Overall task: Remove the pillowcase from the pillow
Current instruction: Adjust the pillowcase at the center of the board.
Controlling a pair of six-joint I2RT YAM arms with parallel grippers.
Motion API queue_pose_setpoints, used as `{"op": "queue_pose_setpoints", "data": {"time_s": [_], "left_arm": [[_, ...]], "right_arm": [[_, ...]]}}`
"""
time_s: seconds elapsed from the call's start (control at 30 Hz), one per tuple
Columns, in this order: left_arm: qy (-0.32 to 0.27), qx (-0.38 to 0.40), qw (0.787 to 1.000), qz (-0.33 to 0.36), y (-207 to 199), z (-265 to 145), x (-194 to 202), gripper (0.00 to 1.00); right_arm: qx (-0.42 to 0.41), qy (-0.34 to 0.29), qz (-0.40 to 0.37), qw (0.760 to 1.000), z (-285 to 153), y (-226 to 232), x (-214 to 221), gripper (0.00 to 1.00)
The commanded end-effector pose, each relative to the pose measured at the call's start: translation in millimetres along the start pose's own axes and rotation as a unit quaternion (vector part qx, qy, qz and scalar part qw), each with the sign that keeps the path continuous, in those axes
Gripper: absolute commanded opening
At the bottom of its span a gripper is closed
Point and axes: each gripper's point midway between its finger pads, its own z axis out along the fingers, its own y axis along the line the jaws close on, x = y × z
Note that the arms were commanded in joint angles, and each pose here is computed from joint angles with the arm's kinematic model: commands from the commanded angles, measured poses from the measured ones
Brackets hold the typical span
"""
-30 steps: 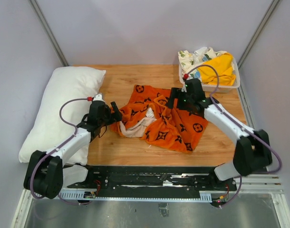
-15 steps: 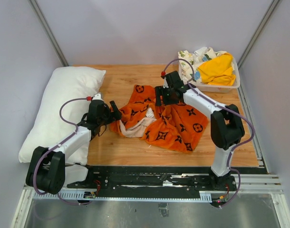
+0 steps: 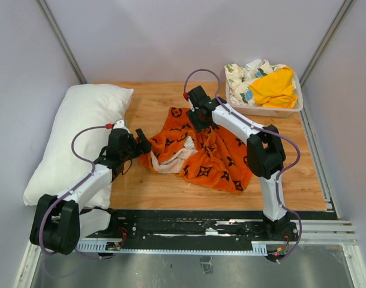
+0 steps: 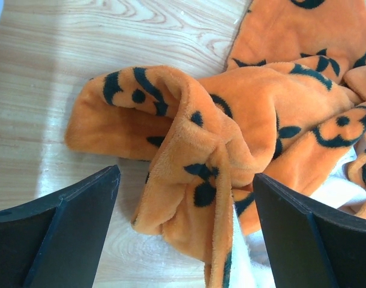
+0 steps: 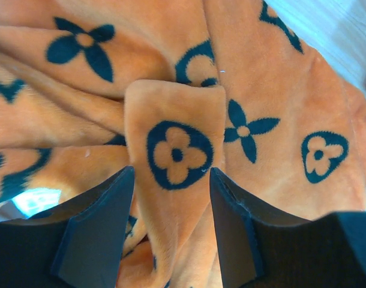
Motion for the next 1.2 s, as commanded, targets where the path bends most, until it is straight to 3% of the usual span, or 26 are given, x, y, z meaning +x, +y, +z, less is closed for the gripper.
{"op": "queue_pose_setpoints", "data": {"time_s": [0.0, 0.17, 0.6, 0.83, 1.17], "left_arm": [[-0.014, 0.007, 1.000, 0.003, 0.8, -6.5, -5.1, 0.97], [-0.017, 0.011, 1.000, 0.002, 0.2, -10.0, -6.2, 0.96], [-0.013, 0.018, 1.000, 0.000, -1.2, -10.2, -3.2, 0.97], [-0.012, 0.015, 1.000, 0.001, 0.6, -10.4, -2.0, 0.96], [-0.015, 0.016, 1.000, 0.000, 0.1, -12.7, -4.2, 0.96]], "right_arm": [[0.045, 0.054, -0.056, 0.996, 5.0, -9.8, 16.0, 0.53], [0.063, 0.076, -0.068, 0.993, 15.0, -15.1, 17.8, 0.52], [0.017, 0.085, -0.121, 0.989, 12.3, 25.2, 24.6, 0.52], [0.050, 0.094, -0.104, 0.989, 18.3, 4.6, 29.3, 0.43], [0.085, 0.100, -0.088, 0.988, 13.6, -29.0, 34.3, 0.43]]}}
